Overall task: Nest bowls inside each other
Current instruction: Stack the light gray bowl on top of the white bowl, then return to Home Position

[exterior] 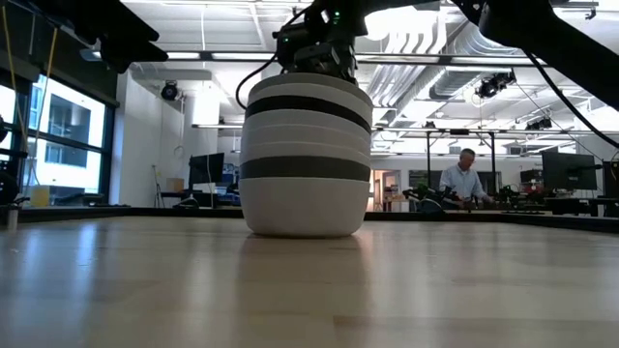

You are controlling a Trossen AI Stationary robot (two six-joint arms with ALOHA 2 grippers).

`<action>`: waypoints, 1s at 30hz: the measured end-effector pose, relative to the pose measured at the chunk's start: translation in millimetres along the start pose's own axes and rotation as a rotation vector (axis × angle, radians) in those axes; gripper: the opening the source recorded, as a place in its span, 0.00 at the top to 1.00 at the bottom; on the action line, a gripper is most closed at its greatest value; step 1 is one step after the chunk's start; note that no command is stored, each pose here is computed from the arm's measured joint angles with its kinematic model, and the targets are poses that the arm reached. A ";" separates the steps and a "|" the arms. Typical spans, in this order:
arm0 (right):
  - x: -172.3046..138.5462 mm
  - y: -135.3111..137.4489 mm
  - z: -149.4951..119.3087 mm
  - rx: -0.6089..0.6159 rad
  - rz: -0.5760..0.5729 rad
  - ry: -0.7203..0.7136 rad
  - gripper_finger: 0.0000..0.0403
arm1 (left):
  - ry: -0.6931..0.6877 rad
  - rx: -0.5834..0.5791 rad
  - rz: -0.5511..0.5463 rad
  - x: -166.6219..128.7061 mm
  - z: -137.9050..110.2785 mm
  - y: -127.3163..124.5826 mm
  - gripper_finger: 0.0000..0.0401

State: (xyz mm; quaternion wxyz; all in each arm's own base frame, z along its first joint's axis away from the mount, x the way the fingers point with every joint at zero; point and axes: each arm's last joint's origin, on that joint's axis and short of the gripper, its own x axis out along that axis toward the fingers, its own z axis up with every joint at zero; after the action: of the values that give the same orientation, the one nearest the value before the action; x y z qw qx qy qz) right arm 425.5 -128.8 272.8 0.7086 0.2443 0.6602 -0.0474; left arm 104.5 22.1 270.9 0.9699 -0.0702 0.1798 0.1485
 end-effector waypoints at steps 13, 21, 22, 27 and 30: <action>-14.4 4.3 -6.0 -0.008 0.012 -0.033 0.69 | -0.001 -0.003 0.000 0.0 0.1 0.0 0.46; -48.1 24.1 -25.8 -0.115 0.020 -0.114 0.66 | -0.053 -0.004 -0.008 -0.1 5.1 -0.7 0.46; -53.6 28.5 -29.9 -0.148 0.021 -0.128 0.66 | -0.062 0.000 -0.009 -0.2 6.0 -0.8 0.46; -83.0 51.8 -54.5 -0.324 0.028 -0.203 0.66 | -0.120 0.015 -0.032 -0.7 11.7 -1.9 0.46; -103.7 67.2 -72.2 -0.431 0.033 -0.280 0.66 | -0.169 0.021 -0.057 -1.4 16.6 -3.1 0.46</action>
State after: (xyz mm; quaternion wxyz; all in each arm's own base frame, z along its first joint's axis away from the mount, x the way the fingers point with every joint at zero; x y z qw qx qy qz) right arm 372.9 -66.9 390.7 0.8294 0.0895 0.5467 0.0725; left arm 109.7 22.0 287.0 0.9861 -0.0525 0.0968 0.1241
